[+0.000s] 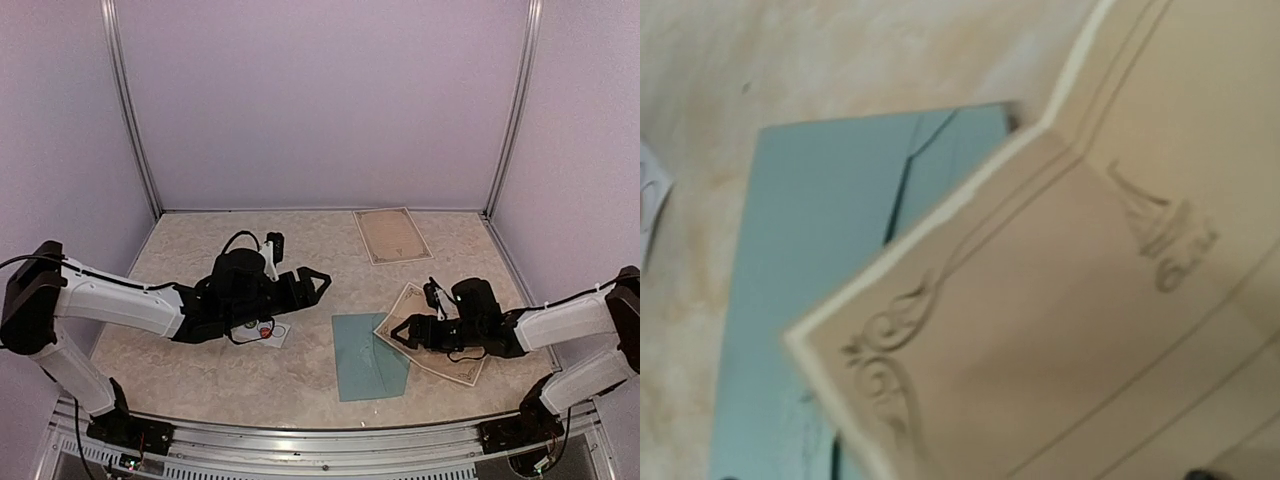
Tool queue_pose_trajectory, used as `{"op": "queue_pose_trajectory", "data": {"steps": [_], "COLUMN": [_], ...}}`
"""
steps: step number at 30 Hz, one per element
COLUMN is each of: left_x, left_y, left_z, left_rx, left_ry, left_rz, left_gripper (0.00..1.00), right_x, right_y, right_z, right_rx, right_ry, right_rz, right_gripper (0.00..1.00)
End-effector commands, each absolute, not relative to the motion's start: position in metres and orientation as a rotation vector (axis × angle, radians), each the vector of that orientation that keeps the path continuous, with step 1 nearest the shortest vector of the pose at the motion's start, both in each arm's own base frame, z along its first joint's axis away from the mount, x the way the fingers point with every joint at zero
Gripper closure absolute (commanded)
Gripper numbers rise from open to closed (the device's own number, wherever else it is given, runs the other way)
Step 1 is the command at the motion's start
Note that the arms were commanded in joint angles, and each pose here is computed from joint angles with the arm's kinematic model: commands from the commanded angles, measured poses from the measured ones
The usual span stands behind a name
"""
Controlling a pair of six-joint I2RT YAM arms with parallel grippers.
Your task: Place the letter into the envelope and seal it
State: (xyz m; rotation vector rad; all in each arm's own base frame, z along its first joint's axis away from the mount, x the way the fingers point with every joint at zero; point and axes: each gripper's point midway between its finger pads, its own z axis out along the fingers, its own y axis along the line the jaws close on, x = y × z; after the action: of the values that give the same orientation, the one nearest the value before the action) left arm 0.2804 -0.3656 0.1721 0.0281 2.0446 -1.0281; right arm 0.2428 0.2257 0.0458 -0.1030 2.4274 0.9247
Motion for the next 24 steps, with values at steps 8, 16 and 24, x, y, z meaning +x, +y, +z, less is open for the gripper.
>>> {"op": "queue_pose_trajectory", "data": {"steps": [8,16,24], "left_x": [0.269,0.255,0.254], "left_y": [-0.461,-0.497,-0.522], "left_z": [0.148,0.117,0.095], "left_rx": [0.184,0.220,0.227], "left_ry": [2.139,2.249,2.318], "left_rz": [-1.296,-1.415,-1.458], "left_gripper": [0.29,0.38,0.44], "right_x": [0.250,0.262,0.266], "right_y": [0.232,0.192,0.184], "right_z": [0.091,0.130,0.145], "right_rx": [-0.039,0.086,0.120], "right_ry": [2.298,2.184,2.135], "right_rz": [0.943,0.805,0.786], "right_gripper": [0.06,0.05,0.06]}}
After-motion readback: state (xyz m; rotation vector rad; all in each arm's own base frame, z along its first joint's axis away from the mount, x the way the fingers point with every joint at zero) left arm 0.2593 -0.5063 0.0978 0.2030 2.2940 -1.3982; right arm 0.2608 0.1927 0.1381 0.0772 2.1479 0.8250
